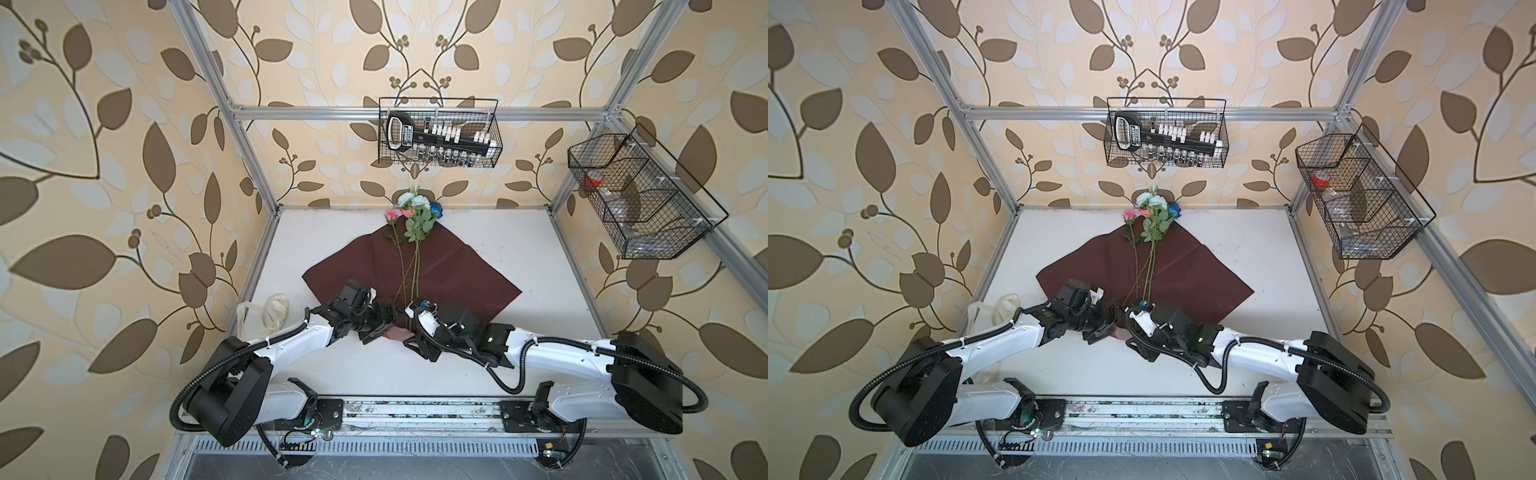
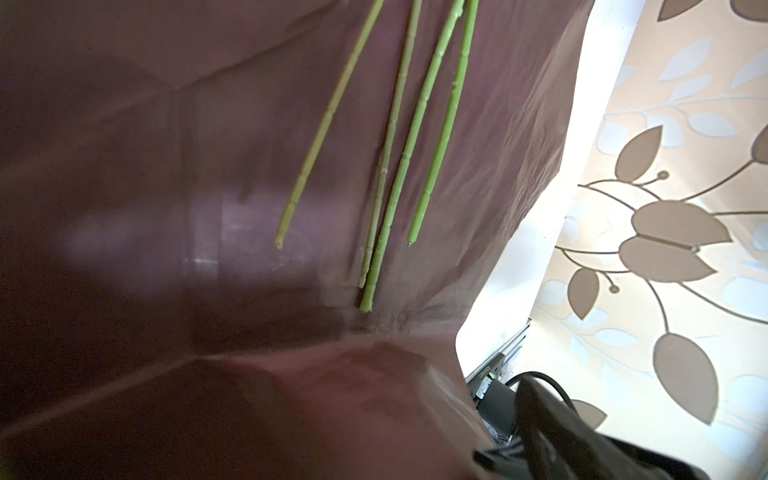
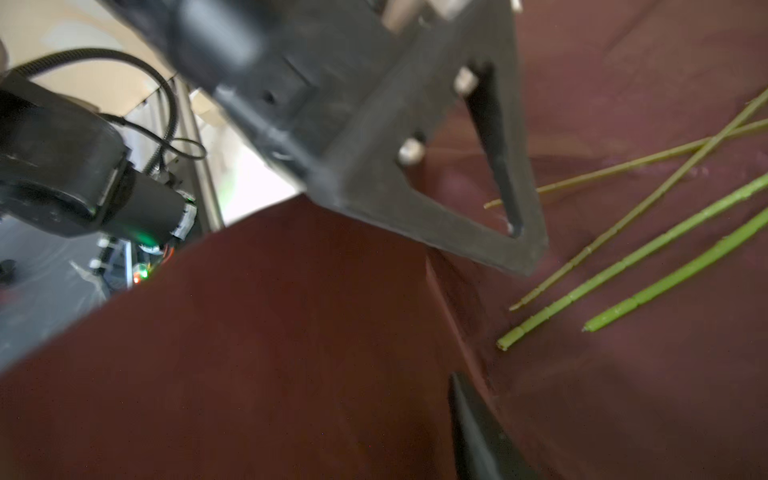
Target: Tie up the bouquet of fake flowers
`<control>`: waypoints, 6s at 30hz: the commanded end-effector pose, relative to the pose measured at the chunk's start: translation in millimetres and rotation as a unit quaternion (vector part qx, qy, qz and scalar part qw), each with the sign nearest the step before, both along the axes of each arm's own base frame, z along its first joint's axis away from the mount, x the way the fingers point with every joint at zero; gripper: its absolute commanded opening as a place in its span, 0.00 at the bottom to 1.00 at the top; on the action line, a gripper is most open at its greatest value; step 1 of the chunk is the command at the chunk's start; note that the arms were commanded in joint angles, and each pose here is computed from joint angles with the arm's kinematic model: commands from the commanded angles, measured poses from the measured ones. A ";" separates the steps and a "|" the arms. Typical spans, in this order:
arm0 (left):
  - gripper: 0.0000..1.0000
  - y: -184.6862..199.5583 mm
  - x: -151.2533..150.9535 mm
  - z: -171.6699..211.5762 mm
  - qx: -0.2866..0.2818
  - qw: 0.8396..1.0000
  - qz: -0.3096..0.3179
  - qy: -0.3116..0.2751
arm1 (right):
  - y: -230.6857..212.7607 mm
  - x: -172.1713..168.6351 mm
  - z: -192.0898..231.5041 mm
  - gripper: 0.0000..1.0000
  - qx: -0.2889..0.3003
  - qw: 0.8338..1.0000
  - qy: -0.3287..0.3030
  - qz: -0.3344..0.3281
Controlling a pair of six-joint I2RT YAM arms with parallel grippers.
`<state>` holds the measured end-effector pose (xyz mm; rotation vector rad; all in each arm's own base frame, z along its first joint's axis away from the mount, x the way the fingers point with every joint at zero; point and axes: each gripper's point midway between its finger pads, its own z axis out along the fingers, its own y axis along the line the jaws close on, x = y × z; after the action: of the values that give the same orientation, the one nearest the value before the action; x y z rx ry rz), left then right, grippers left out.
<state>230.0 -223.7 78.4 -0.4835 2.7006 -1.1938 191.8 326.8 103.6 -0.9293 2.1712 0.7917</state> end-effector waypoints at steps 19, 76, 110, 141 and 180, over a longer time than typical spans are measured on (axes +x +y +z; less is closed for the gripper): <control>0.99 67.1 -5.3 70.7 0.108 0.986 0.073 -0.103 | -12.5 62.0 9.4 0.00 0.032 0.997 -0.004 -0.072; 0.71 0.8 50.0 -30.7 0.085 0.995 -0.039 -0.037 | -42.5 44.0 -70.9 0.16 -0.146 0.935 0.187 -0.265; 0.74 3.2 11.3 -27.1 0.069 0.998 0.008 0.000 | -142.9 20.0 -105.2 0.15 -0.162 0.879 0.260 -0.365; 0.99 164.8 2.1 -16.5 0.158 0.966 0.200 0.037 | -74.0 53.0 -13.1 0.25 -0.086 0.946 0.149 -0.275; 0.65 111.5 23.5 -36.8 0.017 0.981 0.193 -0.030 | 13.1 52.2 -82.2 0.17 -0.152 0.957 0.171 -0.179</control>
<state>240.5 -114.9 39.0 -0.9410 2.4872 -1.0682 247.5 343.3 27.2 -0.5605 2.6920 0.4526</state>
